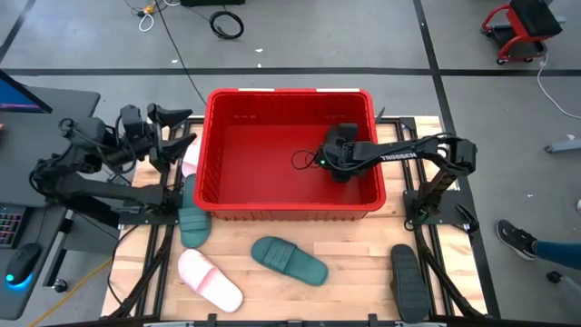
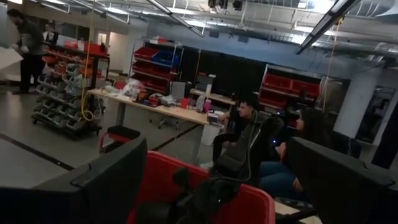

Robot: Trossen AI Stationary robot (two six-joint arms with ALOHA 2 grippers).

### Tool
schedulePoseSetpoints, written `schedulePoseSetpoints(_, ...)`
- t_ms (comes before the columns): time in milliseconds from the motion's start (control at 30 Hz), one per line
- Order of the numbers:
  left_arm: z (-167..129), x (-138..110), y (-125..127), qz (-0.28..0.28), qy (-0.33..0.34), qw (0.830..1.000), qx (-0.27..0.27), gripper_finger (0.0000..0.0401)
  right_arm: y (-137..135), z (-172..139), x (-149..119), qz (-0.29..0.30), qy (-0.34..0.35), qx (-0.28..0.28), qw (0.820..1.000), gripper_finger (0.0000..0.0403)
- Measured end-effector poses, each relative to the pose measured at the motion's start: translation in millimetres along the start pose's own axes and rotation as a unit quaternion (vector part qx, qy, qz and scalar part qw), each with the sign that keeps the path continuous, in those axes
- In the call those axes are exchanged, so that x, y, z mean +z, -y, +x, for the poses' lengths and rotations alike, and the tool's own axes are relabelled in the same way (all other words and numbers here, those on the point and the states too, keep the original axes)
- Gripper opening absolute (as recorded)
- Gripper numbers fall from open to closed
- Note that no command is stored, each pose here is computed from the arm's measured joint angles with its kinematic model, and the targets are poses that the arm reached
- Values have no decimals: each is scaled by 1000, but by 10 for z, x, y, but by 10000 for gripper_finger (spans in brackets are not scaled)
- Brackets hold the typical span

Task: Pick and place slides into bin
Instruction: Put the left black slide into the red bin

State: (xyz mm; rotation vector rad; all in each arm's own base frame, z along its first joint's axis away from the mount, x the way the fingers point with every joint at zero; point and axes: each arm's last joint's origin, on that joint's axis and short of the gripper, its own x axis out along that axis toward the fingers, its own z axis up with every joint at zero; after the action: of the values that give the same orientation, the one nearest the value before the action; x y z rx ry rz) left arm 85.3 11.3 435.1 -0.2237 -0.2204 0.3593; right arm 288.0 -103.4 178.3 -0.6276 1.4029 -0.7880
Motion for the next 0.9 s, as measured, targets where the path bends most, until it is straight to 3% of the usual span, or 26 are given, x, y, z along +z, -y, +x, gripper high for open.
schedulePoseSetpoints(433, 33, -6, 12, -25, 0, 1000, 1, 396, -166, 66, -127, -32, -3, 62, 998, 47)
schedulePoseSetpoints(900, 29, 34, -5, -31, 26, 999, 36, 396, 52, -85, 18, 5, -5, 77, 997, 159)
